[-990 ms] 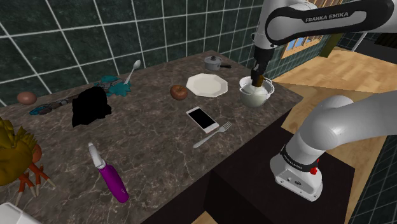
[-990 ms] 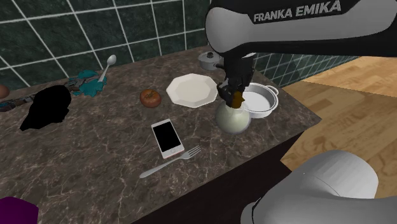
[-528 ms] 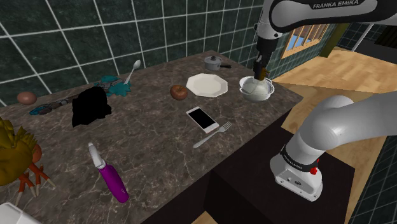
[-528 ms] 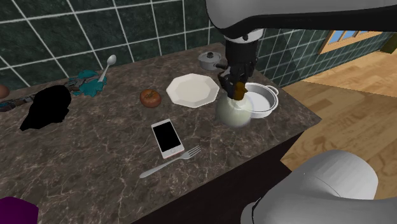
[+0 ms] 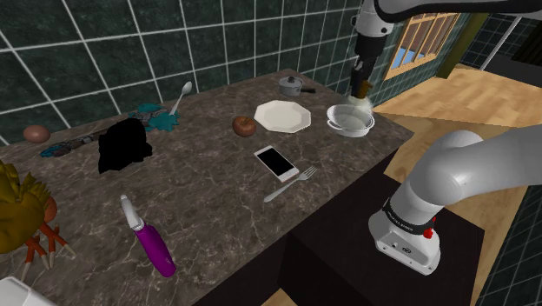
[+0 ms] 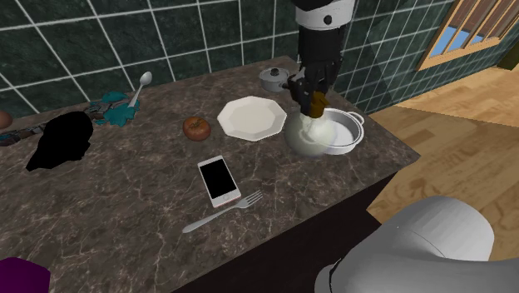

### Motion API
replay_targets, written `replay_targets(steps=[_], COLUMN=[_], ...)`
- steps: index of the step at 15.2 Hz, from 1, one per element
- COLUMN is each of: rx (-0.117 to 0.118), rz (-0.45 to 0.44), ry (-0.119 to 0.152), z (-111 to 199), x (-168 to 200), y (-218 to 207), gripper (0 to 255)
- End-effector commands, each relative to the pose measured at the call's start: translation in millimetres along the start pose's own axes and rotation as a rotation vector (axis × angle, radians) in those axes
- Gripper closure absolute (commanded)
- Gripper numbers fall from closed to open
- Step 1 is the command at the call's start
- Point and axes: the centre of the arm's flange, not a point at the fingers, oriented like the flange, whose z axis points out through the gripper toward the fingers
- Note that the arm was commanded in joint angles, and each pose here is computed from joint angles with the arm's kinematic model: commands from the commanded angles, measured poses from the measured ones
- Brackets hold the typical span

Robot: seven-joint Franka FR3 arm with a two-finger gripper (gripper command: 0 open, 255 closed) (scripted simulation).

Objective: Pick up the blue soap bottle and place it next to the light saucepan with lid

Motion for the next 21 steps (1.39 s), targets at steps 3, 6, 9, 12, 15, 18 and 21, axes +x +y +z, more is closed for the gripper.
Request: replay_targets(steps=[3, 6, 9, 12, 15, 18, 21], rx=[0.0, 0.0, 0.0, 0.0, 0.0, 0.0, 0.0], rz=[0.0, 0.0, 0.0, 0.0, 0.0, 0.0, 0.0], ry=[0.0, 0.0, 0.0, 0.0, 0.0, 0.0, 0.0], z=[-22, -38, -54, -70, -85, -82, -75], x=[-1, -2, -3, -4, -5, 3, 15], y=[0, 1, 2, 3, 4, 29, 66], gripper=[255, 255, 255, 255, 255, 255, 255])
